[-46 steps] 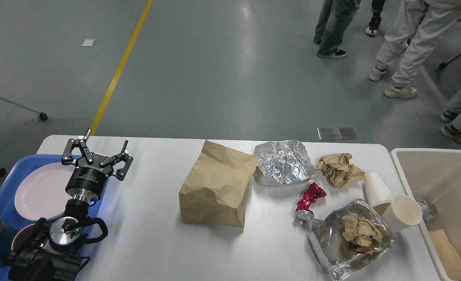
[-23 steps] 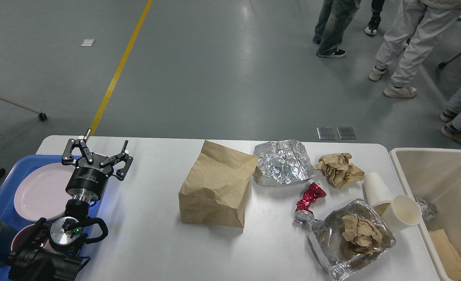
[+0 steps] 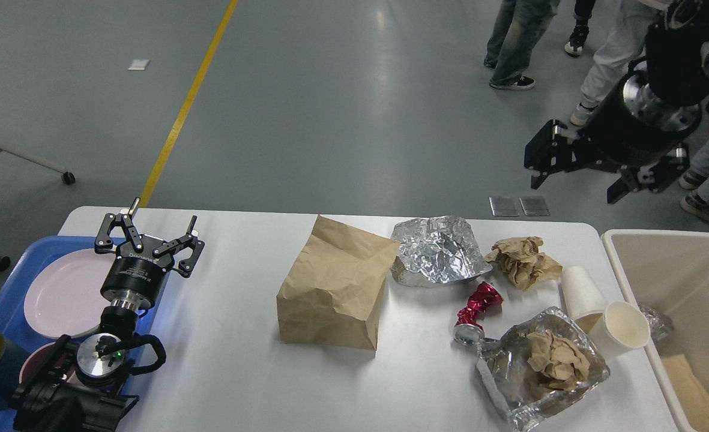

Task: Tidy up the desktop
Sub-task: 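Reach the right gripper to the remaining brown paper bag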

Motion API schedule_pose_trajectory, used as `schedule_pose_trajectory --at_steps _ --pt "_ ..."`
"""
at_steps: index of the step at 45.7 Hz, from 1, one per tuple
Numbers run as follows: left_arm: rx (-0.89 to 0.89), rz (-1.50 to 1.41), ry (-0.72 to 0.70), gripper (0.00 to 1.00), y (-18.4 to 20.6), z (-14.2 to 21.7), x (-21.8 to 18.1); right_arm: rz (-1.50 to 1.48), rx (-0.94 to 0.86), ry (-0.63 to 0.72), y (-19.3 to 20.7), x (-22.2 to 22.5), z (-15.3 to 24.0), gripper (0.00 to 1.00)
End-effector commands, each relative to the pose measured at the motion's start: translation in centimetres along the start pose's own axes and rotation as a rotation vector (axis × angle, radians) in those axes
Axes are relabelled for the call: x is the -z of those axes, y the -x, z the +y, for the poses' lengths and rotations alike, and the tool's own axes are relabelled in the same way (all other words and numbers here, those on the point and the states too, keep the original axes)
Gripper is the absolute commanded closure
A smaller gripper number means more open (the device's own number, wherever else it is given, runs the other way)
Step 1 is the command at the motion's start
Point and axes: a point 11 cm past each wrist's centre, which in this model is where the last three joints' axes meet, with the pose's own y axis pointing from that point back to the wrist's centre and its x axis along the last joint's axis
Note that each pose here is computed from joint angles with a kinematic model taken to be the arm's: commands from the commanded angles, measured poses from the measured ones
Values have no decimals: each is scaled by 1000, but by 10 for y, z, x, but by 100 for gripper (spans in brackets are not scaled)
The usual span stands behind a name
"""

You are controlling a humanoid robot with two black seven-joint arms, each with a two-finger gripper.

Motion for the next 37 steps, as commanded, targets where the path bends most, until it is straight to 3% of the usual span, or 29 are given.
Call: schedule_pose_trajectory --at_steps 1,24,29,37 --pt "0 1 1 3 0 0 0 -4 35 -18 28 18 -2 5" --pt "0 0 0 3 0 0 0 -70 -24 -80 23 34 -16 5" --pt "0 0 0 3 0 0 0 -115 -30 -147 25 56 -38 5" --pt "0 2 1 3 0 0 0 -121 25 -216 49 102 -104 4"
